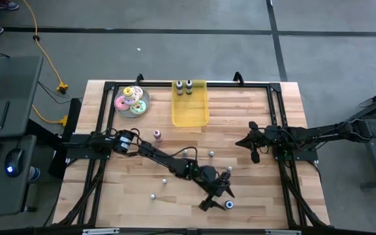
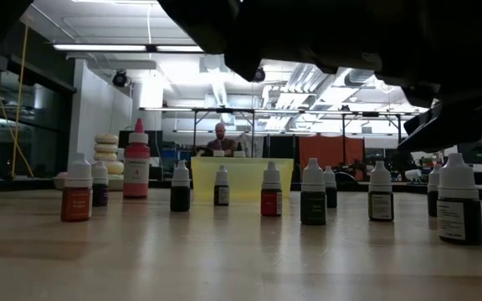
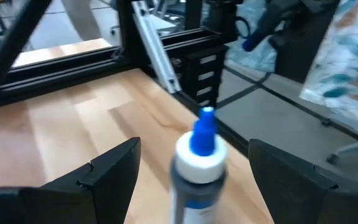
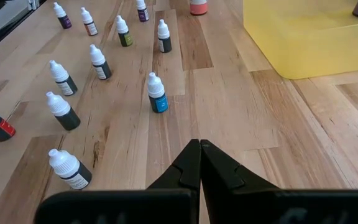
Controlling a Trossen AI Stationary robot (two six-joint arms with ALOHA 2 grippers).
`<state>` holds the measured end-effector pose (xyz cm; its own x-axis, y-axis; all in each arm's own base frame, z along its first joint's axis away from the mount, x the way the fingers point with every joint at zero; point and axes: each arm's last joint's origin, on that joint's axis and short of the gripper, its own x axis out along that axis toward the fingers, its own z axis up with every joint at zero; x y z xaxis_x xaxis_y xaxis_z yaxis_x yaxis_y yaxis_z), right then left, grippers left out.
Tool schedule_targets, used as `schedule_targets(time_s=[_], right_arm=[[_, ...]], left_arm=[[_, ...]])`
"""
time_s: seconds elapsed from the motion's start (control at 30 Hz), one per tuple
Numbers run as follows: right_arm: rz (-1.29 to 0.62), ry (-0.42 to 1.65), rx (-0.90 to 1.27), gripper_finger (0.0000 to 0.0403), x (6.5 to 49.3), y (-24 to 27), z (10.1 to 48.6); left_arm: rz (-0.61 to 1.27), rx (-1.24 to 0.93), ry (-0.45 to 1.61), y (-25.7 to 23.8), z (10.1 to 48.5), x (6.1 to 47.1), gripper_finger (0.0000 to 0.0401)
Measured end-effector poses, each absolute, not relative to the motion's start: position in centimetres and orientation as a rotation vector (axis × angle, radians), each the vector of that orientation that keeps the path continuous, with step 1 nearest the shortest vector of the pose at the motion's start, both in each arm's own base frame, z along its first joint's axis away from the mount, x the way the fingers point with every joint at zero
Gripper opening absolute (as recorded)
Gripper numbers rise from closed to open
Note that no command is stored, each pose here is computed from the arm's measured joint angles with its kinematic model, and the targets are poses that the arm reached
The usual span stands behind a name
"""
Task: Pick & Place food coloring
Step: Put the large blue food coloring bottle into the yellow bin
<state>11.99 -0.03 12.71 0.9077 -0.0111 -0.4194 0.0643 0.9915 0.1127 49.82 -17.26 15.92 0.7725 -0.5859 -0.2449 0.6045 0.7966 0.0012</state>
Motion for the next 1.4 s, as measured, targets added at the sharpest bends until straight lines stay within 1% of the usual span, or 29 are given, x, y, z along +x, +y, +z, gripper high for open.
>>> schedule_targets(time_s=[0.1,0.73,1.07,1.4], right_arm=[[-0.039,0.432,0.125,0.0,12.0,0.0,12.7],[-0.039,0.432,0.125,0.0,12.0,0.0,12.7],[-0.039,0.432,0.125,0.0,12.0,0.0,12.7],[-0.039,0.432,0.125,0.0,12.0,0.0,12.7]], left_arm=[[-0.607,0.087,0.239,-17.1,15.9,49.9,0.0293],[-0.637,0.126,0.225,-17.8,15.9,49.7,0.0293],[-0.58,0.144,0.224,-17.9,15.9,49.7,0.0293],[-0.573,0.142,0.227,-18.3,15.9,49.5,0.0293]])
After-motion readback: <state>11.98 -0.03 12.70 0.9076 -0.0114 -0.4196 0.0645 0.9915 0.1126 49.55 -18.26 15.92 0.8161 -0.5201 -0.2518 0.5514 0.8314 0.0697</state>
